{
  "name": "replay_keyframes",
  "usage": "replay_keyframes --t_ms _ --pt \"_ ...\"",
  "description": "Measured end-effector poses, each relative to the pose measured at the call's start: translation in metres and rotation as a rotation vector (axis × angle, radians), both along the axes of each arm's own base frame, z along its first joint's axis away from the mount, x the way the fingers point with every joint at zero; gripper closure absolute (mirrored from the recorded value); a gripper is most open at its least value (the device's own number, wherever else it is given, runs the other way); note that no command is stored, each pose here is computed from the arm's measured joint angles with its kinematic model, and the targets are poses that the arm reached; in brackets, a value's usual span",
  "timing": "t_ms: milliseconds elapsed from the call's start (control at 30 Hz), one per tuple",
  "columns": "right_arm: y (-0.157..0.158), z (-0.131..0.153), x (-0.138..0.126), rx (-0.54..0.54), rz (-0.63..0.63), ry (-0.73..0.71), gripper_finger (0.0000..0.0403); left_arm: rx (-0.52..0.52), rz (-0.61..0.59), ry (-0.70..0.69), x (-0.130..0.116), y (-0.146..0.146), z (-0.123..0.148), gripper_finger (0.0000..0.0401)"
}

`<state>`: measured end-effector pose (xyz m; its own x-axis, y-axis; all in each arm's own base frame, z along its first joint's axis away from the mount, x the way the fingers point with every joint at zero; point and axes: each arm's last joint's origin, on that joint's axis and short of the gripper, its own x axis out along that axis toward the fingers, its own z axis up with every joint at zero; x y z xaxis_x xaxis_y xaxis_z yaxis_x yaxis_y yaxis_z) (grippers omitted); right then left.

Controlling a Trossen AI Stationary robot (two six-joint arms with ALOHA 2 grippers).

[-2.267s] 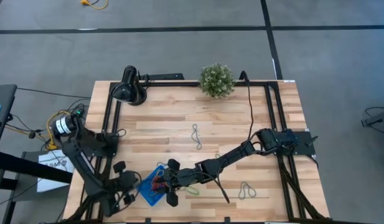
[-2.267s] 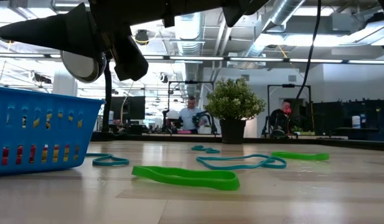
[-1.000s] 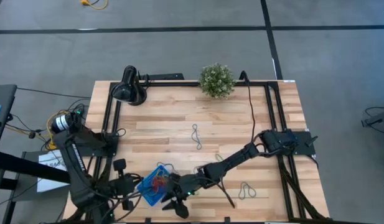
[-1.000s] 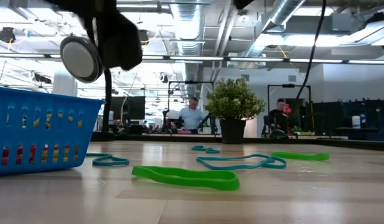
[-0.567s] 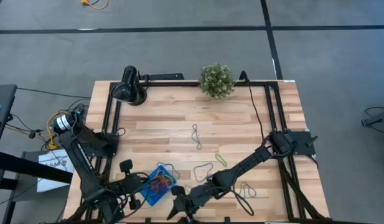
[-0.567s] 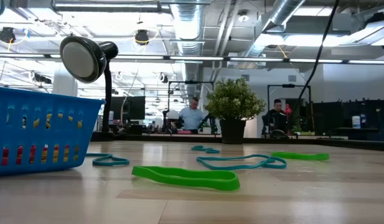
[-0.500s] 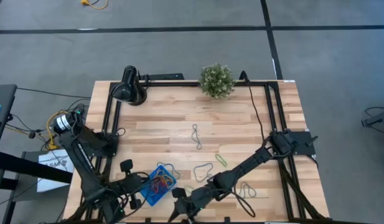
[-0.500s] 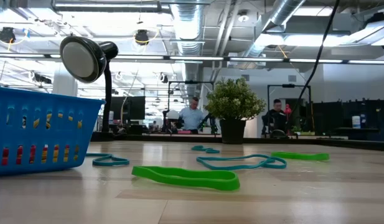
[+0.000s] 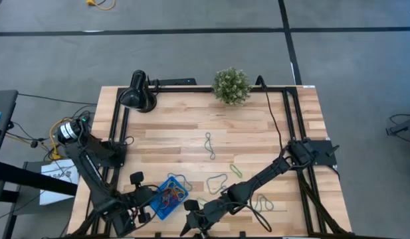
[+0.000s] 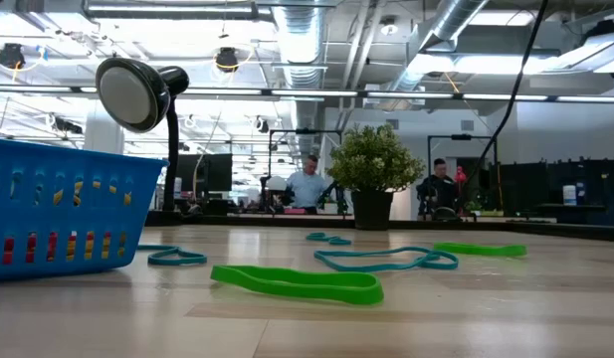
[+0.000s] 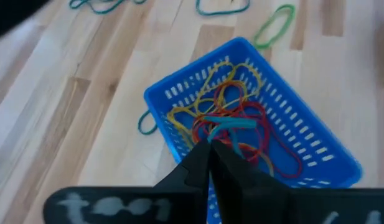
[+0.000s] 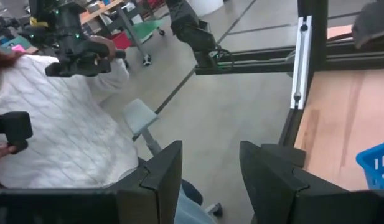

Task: Pick and place rubber bands into bin
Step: Put the blue rubber band into the blue basket

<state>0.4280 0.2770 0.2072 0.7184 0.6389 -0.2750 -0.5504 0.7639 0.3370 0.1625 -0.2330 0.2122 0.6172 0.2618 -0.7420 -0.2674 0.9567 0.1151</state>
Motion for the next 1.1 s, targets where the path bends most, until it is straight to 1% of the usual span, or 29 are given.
replay_keyframes --t_ms 133,333,433,500,567,633,700,800,900,967,1033,1100 --pt "-0.003 0.000 0.002 0.000 -0.007 0.000 0.0249 0.020 -0.002 0.013 0.003 0.005 -0.005 0.0376" --pt "-0.008 0.000 0.005 -0.001 -0.018 0.001 0.0249 0.024 0.011 0.027 0.010 0.010 -0.006 0.0321" --pt "-0.009 -0.003 0.005 -0.014 -0.019 0.024 0.0249 0.025 0.023 0.027 0.013 0.012 -0.006 0.0299" --pt "-0.009 -0.006 0.004 -0.022 -0.025 0.071 0.0249 0.025 0.030 0.027 0.014 0.013 -0.006 0.0290" --pt "-0.013 -0.008 0.001 -0.020 -0.045 0.166 0.0249 0.026 0.034 0.028 0.015 0.014 -0.006 0.0286" --pt "-0.018 -0.003 -0.006 -0.061 -0.055 0.241 0.0249 0.039 0.042 0.029 0.016 0.016 -0.006 0.0285" --pt "-0.028 0.009 -0.015 -0.142 -0.075 0.297 0.0249 0.073 0.050 0.029 0.017 0.020 -0.005 0.0285" --pt "-0.044 0.026 -0.028 -0.261 -0.205 0.368 0.0249 0.099 0.067 0.017 0.019 0.024 -0.004 0.0285" --pt "-0.064 0.045 -0.049 -0.451 -0.371 0.422 0.0249 0.092 0.068 0.027 0.021 0.026 -0.002 0.0285" --pt "-0.082 0.062 -0.067 -0.598 -0.535 0.444 0.0249 0.102 0.056 0.042 0.021 0.026 -0.001 0.0285" --pt "-0.102 0.082 -0.085 -0.665 -0.745 0.453 0.0249 0.109 0.048 0.045 0.021 0.025 0.002 0.0285" --pt "-0.123 0.101 -0.107 -0.700 -0.907 0.482 0.0249 0.114 0.042 0.049 0.022 0.025 0.005 0.0285"
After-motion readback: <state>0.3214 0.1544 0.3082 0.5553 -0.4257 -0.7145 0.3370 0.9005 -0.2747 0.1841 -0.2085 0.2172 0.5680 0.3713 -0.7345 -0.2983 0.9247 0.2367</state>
